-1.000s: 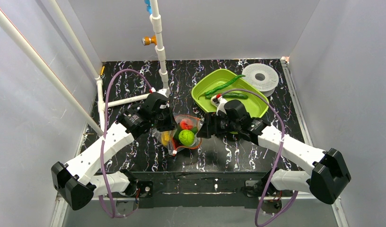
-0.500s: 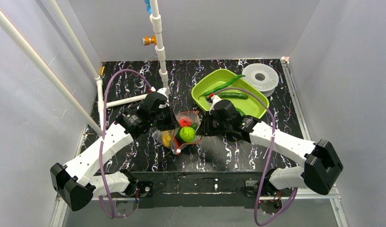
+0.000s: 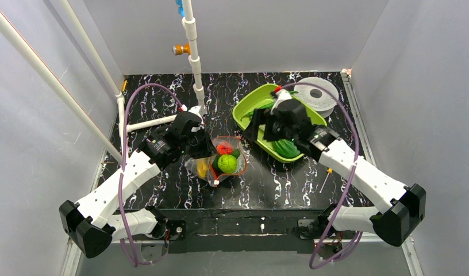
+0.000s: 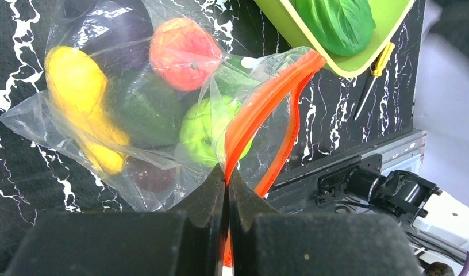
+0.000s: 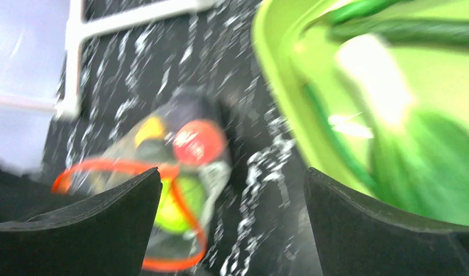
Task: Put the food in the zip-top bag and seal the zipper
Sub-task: Pick up the fake vegetable from the bin.
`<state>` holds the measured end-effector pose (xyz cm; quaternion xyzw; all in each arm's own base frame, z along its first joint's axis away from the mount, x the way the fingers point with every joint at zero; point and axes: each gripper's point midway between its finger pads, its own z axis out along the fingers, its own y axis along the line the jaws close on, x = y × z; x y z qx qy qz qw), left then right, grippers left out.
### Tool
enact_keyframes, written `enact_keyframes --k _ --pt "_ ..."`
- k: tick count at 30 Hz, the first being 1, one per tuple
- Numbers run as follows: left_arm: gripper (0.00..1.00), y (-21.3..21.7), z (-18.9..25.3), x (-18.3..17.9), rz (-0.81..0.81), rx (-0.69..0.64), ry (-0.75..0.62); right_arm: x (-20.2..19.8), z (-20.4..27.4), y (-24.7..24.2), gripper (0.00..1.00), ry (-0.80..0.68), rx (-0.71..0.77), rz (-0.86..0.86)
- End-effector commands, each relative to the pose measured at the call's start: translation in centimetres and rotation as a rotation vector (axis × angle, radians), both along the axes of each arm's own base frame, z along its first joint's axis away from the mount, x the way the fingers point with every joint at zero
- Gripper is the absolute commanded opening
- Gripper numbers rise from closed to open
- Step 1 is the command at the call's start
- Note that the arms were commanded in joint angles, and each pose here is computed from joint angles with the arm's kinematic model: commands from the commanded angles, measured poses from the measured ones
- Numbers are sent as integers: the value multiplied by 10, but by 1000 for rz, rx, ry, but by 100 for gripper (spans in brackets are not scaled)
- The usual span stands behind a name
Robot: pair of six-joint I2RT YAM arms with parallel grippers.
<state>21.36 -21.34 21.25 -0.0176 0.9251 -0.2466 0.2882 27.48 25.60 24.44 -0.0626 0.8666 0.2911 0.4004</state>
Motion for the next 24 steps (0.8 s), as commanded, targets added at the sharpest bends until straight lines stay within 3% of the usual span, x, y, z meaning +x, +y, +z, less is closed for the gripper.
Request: enact_keyframes --k 1,8,10,15,20,24 --pt "0 5 16 3 6 -2 -43 70 -2 -56 98 -60 -88 -180" --pt "0 3 10 2 -7 13 -25 160 -59 -129 98 44 -297 -208" --pt "0 4 8 2 -12 21 -19 167 -70 -132 98 186 -200 -226" --pt "0 2 5 2 -19 27 -13 180 -98 -133 98 429 173 -525" --pt "0 -1 6 5 -23 18 -12 193 -125 -147 98 465 327 -820" --pt "0 -1 6 5 -19 13 -13 200 -147 -159 91 510 382 -993"
